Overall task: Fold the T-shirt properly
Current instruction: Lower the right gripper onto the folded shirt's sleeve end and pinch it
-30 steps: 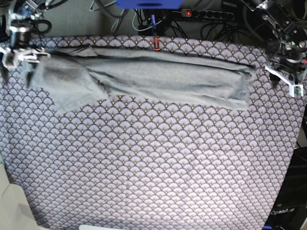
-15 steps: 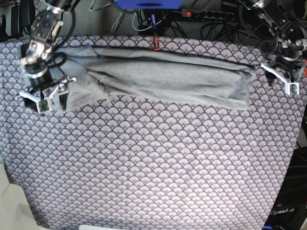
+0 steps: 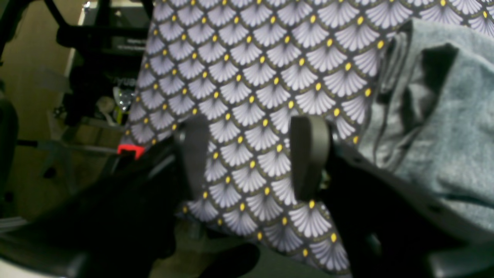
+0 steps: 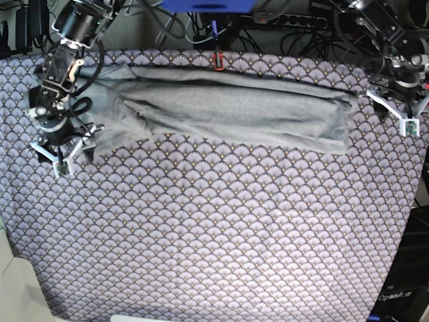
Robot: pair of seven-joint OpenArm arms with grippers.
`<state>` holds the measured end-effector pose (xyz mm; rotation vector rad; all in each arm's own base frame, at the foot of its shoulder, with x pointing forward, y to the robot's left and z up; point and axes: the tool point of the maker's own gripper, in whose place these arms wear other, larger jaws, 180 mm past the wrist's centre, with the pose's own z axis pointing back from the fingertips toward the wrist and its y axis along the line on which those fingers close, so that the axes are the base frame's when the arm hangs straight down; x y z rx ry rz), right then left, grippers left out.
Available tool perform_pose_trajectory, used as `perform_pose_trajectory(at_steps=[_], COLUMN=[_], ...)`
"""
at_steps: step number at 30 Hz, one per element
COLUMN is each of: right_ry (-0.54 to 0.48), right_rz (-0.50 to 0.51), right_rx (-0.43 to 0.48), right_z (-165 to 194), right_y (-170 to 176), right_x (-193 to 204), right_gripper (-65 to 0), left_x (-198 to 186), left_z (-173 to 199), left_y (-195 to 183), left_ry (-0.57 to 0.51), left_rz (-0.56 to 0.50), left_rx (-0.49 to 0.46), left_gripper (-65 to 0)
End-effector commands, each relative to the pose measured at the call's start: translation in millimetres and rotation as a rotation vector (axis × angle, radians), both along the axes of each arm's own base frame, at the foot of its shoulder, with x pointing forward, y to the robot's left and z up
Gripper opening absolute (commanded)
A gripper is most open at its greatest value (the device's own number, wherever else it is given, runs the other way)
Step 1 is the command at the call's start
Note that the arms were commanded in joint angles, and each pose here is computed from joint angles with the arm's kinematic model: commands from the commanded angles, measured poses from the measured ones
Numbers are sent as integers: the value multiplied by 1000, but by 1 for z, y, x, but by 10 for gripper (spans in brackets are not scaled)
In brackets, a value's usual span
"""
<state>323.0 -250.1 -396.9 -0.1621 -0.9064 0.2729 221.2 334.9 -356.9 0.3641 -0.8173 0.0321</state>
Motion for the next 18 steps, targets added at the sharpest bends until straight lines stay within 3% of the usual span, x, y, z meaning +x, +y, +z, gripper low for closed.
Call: perform_pose_trajectory(at_steps=[1,14,18], right_ry=[-57,50,56], right_rz=[-6,-19,-16], right_rx=[16,91,92], right_z=[15,-24,-26], right_y=[-1,6,8], right_x=[10,-7,-10], right_gripper=[-224,-232,-314], left_x=[5,6,6], left_z=[13,13,13], left_y=[3,3,3], left_ry=[-41,-43,-43], left_rz=[-4,-5,-4], left_rx=[22,23,22], left_gripper=[-318,-318,-318])
